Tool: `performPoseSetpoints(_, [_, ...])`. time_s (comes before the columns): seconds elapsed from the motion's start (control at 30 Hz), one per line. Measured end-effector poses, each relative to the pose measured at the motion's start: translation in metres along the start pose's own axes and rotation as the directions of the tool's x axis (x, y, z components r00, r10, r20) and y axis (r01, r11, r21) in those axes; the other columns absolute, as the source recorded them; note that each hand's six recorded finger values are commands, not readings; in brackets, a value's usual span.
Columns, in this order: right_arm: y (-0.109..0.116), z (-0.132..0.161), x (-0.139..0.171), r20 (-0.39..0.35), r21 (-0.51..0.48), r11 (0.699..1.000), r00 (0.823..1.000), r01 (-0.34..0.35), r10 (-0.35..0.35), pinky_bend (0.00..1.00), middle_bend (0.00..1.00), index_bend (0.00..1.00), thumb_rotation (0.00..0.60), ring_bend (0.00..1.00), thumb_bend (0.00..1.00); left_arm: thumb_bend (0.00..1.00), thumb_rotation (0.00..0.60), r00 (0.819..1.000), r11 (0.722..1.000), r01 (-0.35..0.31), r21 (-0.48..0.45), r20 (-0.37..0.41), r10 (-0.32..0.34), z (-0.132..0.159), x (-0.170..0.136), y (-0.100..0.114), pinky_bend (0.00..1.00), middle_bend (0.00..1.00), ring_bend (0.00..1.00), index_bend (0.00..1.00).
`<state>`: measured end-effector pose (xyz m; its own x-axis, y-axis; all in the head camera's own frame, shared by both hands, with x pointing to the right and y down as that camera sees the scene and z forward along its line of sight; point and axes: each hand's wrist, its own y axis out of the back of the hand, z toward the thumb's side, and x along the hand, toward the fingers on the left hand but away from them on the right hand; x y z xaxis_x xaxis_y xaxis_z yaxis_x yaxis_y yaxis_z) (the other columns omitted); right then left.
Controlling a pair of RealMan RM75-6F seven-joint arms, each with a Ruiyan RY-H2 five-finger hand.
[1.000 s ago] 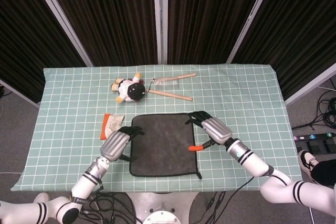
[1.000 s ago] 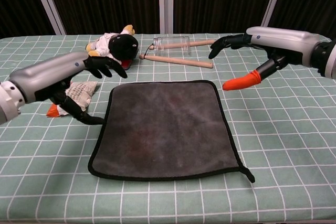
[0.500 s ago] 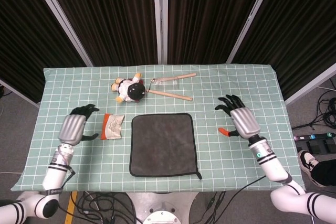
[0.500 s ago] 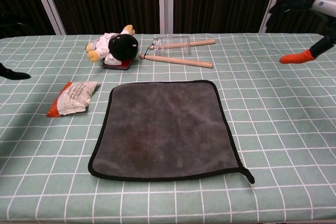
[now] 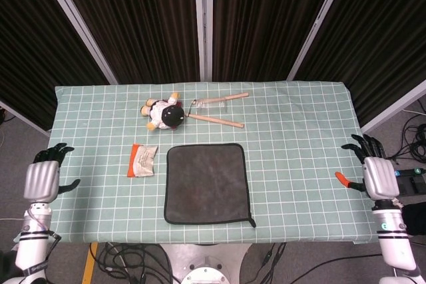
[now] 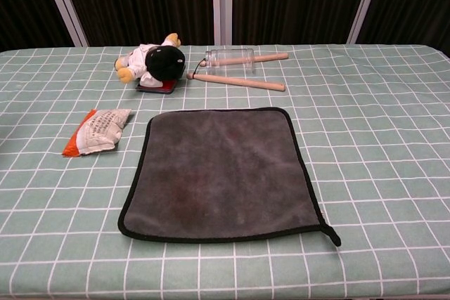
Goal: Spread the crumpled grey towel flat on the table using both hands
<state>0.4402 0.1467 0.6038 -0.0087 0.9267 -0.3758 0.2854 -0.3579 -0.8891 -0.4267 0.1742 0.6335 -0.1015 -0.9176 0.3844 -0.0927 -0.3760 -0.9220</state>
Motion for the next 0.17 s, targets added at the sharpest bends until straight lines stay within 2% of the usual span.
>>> performPoseSetpoints(0.17, [0.013, -0.02, 0.028, 0.025, -0.019, 1.0, 1.0, 0.013, -0.013, 0.0, 0.11, 0.29, 0.6, 0.0, 0.11, 0.06, 0.6, 0.999, 1.0, -0.011, 0.015, -0.042, 0.012, -0.012, -0.024, 0.007, 0.23, 0.29, 0.24, 0.32])
